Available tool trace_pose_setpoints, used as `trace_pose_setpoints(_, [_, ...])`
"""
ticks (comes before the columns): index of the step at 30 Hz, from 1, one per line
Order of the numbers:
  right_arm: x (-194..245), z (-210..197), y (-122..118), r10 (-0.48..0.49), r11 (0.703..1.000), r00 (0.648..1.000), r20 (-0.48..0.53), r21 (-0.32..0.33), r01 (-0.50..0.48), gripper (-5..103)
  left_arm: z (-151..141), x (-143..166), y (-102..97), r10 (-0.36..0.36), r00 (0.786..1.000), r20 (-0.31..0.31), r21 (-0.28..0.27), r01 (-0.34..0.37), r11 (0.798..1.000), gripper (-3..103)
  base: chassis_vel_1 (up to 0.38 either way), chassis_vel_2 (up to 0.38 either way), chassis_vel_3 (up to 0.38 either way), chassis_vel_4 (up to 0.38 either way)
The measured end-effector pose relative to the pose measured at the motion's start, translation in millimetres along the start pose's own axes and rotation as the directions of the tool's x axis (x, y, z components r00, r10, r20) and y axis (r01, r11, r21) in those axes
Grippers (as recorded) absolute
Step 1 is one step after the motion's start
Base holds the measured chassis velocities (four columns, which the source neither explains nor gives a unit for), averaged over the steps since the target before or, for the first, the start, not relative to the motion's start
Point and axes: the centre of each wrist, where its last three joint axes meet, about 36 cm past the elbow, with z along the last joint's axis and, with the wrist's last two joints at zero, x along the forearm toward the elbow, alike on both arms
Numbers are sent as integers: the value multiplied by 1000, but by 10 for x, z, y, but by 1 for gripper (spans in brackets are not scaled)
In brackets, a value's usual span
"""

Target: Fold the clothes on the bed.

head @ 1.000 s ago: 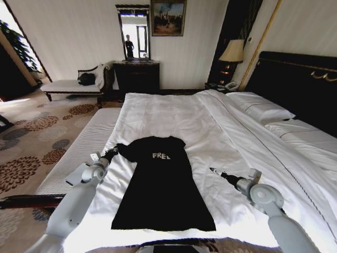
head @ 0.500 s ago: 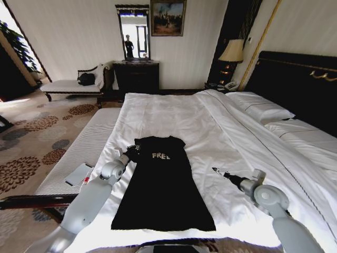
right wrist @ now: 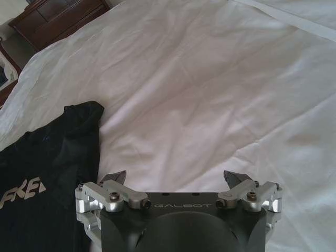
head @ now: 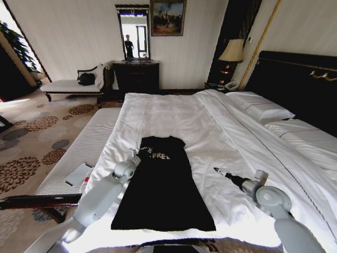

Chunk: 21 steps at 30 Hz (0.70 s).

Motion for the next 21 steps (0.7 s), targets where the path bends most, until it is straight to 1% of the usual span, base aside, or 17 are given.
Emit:
trace_pose_setpoints(4, [-1,-2,-4,1,1000,1000,0,0,-1,100,42,-61,-77,11,1000,-7,-5,-11,1000,0,0,0,0,0])
trace_pose_setpoints(10, [-1,-3,8,-2,1000,1000,0,2,2,100,42,-144,-142,24,1000,-9,-4,-24,1000,0,0,0,0,0])
trace_pose_setpoints(14, [0,-6,13,-4,1000,1000,1,3,4,100,102,-141,-141,24,999,-26,-9,-24,1000,0,0,0,0,0])
trace_pose_setpoints(15, [-1,-6,13,-4,1000,1000,1,3,4,100,127,-121,-124,21,999,-35,-3,-21,1000,-3,0,0,0,0])
trace_pose_setpoints(16, [-3,-3,16,-5,1000,1000,0,3,5,100,152,-91,-107,17,999,-46,8,-17,1000,1,0,0,0,0])
trace_pose_setpoints(19, [-19,1,25,-8,1000,1000,-3,5,8,100,183,-16,-89,12,998,-55,20,-11,1000,1,0,0,0,0])
trace_pose_setpoints(20, [-29,1,29,-10,1000,1000,-4,5,10,100,193,22,-86,11,998,-56,20,-10,1000,12,0,0,0,0])
trace_pose_setpoints(21, [-46,2,37,-12,1000,1000,-6,6,12,100,200,75,-86,10,998,-55,15,-9,1000,18,0,0,0,0])
